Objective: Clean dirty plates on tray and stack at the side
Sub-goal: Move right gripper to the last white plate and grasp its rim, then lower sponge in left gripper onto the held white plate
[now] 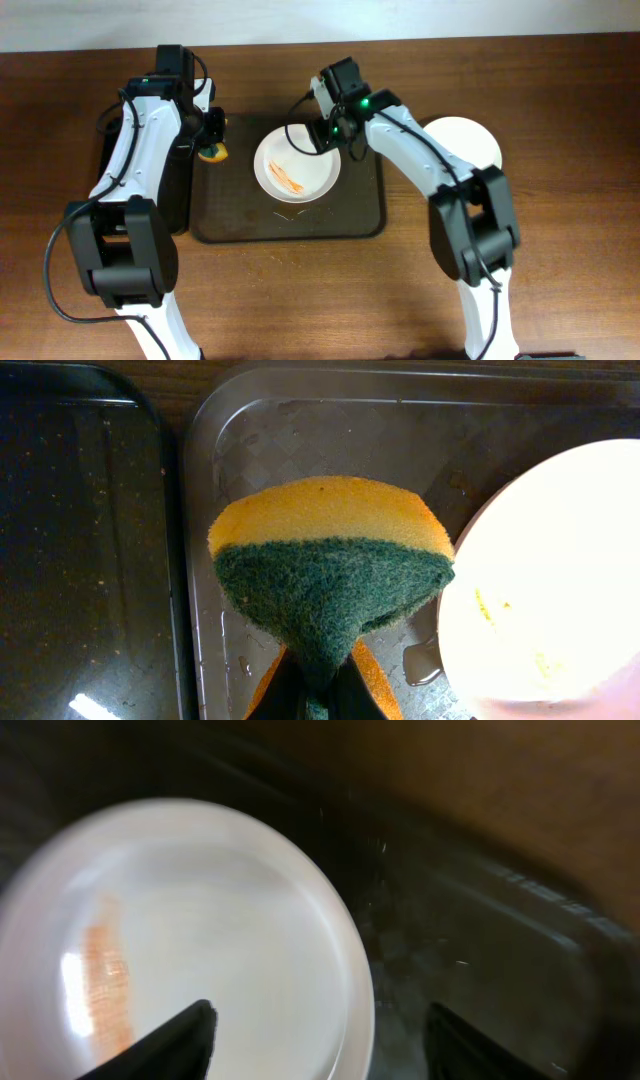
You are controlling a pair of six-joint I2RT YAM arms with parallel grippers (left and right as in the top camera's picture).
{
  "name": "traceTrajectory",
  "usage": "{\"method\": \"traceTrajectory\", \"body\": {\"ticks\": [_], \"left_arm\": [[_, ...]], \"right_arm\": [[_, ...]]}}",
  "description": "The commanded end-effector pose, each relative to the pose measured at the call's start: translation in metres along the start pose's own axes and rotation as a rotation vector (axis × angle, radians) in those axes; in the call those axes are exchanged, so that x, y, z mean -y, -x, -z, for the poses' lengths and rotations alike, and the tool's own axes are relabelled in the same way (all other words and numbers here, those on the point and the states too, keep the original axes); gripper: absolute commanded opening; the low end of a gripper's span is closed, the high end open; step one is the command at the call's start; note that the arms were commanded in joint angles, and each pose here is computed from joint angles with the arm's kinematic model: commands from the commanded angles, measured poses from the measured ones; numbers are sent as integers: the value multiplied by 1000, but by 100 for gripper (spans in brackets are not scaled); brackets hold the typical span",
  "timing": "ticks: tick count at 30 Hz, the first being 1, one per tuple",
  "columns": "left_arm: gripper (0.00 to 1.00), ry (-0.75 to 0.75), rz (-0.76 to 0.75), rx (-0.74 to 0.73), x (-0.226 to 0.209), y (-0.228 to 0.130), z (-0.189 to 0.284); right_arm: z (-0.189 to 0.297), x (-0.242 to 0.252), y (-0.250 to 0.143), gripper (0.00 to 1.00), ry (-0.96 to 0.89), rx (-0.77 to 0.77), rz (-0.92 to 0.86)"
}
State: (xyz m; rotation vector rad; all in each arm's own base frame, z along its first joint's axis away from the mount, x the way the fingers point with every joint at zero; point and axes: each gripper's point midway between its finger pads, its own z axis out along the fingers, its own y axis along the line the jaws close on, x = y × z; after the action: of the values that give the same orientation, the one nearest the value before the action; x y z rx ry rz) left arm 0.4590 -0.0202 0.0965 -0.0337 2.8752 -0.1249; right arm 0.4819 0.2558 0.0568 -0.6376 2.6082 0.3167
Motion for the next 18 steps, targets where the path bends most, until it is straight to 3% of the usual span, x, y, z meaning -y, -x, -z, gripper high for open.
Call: {"method": "traceTrajectory", "body": {"ticks": [1, 5, 8, 11, 16, 18], "left_arm": [[0, -13, 8, -12, 4, -2, -5], [0, -13, 8, -12, 4, -3, -5], [0, -12, 8, -15, 4, -3, -5], [1, -13, 8, -16, 4, -3, -5], [1, -13, 8, -16, 4, -3, -5], [0, -13, 8, -16, 4, -3, -5]], "right_arm": [[-25, 7, -9, 60, -12, -26, 19], [-42, 9, -18, 49, -13, -51, -24], [-47, 8, -29, 30, -11, -89, -83], [-45, 8, -36, 4, -17, -120, -164], [-41, 0, -58, 4, -5, -216, -456], [-36, -4, -77, 4, -36, -300, -677]]}}
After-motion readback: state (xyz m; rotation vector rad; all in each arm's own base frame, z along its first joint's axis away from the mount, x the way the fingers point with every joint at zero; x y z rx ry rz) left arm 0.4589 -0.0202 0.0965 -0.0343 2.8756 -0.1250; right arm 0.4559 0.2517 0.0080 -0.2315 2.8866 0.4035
